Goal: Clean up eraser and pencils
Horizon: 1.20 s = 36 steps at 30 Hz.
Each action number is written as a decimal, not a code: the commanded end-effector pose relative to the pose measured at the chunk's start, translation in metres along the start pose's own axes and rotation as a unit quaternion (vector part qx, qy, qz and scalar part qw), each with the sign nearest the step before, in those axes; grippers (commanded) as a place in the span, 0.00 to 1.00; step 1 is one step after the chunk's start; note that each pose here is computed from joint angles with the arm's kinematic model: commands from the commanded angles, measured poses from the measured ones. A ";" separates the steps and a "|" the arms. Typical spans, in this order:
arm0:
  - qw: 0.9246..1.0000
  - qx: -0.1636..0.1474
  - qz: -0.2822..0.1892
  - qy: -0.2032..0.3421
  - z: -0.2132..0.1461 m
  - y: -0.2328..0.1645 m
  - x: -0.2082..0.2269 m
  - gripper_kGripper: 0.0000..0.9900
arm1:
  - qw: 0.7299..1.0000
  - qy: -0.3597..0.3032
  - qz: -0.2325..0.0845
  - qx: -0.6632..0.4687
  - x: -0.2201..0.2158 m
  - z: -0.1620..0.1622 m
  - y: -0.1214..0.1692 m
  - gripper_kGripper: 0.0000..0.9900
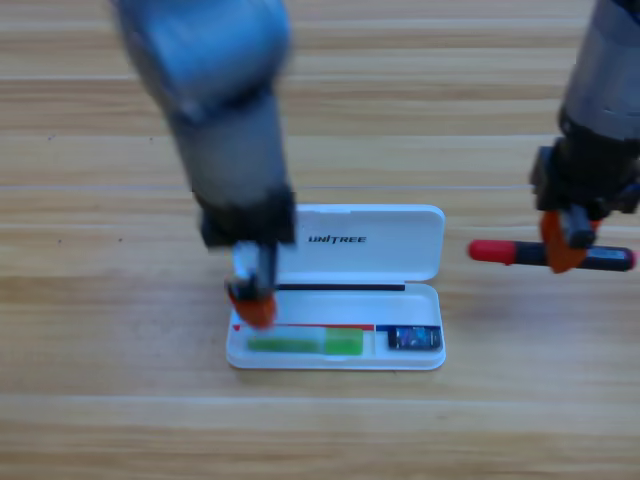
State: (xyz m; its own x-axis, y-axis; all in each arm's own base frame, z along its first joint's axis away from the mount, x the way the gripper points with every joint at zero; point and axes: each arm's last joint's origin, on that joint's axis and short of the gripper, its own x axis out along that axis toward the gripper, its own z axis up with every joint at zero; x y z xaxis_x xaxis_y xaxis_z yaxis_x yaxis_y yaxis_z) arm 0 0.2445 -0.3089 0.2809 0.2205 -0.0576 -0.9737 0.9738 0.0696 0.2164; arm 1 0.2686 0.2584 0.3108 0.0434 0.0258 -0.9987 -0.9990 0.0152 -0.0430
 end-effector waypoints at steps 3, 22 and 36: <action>0.995 -0.083 0.045 -0.027 -0.089 0.042 -0.059 1.00 | 0.999 0.015 0.017 -0.046 0.024 0.079 0.013 0.00; 0.991 -0.127 0.016 -0.034 -0.164 0.075 -0.020 1.00 | 0.997 0.034 -0.007 -0.068 0.109 0.161 -0.021 0.00; 0.991 -0.127 0.009 -0.034 -0.164 0.074 -0.016 1.00 | 0.997 0.032 -0.008 -0.069 0.116 0.165 -0.024 0.00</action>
State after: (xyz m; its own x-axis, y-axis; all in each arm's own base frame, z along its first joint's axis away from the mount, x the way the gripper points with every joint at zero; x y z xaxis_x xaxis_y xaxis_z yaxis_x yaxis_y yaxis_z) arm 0 0.3010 -0.1434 0.3120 0.2783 -0.1252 -0.9523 0.9209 0.3164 0.2276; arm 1 0.3065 0.4153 0.2324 0.0953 0.0371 -0.9948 -0.9913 -0.0881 -0.0983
